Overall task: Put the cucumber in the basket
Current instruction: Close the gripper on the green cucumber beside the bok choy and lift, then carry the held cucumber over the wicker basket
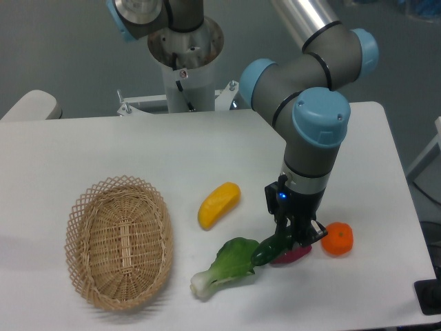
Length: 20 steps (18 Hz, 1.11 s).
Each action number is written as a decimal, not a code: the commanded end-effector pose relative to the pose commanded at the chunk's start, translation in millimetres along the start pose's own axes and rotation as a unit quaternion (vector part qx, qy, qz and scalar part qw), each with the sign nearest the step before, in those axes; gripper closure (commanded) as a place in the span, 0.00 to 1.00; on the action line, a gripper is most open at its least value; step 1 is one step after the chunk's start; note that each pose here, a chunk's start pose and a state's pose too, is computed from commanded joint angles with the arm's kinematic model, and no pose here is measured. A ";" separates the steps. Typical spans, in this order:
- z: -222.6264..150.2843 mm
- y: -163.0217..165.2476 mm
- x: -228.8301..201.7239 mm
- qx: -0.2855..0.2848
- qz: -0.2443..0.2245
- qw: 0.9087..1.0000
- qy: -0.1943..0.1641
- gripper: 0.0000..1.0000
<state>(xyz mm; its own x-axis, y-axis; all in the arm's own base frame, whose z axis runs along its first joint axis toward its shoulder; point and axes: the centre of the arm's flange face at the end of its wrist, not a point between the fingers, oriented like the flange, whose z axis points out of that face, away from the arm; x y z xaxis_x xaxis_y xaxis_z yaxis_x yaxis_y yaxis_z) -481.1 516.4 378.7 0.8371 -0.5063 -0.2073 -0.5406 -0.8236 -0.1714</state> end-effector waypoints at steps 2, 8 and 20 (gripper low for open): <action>-4.0 -5.4 6.5 0.000 0.003 1.000 0.003 1.00; -31.0 -31.2 32.8 -0.001 -0.017 0.999 0.031 1.00; 3.8 -158.4 157.2 -0.038 -0.187 0.978 0.083 1.00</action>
<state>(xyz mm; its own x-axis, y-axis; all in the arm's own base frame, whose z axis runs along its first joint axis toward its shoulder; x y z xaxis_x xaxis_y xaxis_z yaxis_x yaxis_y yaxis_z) -264.2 568.3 369.6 0.9808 -0.1945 0.0162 -0.1907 -0.9728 -0.1314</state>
